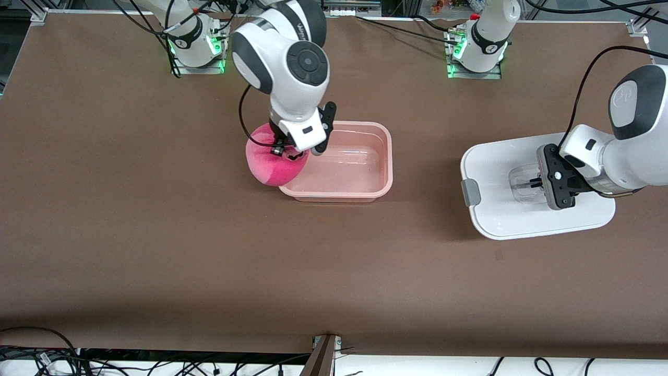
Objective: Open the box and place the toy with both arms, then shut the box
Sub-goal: 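Lower the pink toy into the pink tub and open the right gripper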
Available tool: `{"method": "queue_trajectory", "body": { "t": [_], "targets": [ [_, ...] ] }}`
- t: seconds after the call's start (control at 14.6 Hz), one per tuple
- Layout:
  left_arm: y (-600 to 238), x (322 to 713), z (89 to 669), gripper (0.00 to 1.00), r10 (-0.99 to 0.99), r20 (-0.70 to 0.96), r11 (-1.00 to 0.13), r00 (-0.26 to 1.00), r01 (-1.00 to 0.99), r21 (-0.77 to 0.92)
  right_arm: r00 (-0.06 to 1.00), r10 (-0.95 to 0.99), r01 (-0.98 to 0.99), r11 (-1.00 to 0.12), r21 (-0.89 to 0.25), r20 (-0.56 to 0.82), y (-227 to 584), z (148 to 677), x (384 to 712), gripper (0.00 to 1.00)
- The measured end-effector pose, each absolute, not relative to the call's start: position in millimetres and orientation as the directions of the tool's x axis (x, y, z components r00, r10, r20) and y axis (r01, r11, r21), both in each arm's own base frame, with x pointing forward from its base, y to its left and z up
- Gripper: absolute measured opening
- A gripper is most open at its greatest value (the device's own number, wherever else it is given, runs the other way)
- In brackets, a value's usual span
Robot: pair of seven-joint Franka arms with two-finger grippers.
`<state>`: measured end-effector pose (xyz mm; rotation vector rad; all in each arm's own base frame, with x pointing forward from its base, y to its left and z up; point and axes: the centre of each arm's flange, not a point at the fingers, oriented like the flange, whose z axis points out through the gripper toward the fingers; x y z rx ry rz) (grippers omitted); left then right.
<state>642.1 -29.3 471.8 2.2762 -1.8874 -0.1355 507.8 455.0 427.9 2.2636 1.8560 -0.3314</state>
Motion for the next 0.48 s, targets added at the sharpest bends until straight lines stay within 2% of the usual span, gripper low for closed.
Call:
{"method": "queue_trajectory", "body": {
  "t": [0.07, 0.14, 0.48],
  "targets": [
    [-30, 642, 472, 0.07, -0.981, 0.046, -0.176, 0.189, -0.964, 0.197, 0.201, 0.936, 0.979, -0.205, 0.018, -0.288, 461, 425, 505, 0.08],
    [-30, 642, 472, 0.07, -0.981, 0.046, -0.176, 0.188, -0.965, 0.197, 0.240, 0.930, 0.970, -0.240, 0.034, -0.280, 466, 424, 502, 0.13],
    [-31, 642, 472, 0.07, -0.982, 0.047, -0.173, 0.186, -0.965, 0.197, 0.542, 0.825, 0.840, -0.525, 0.137, -0.162, 480, 448, 504, 0.62]
  ]
}}
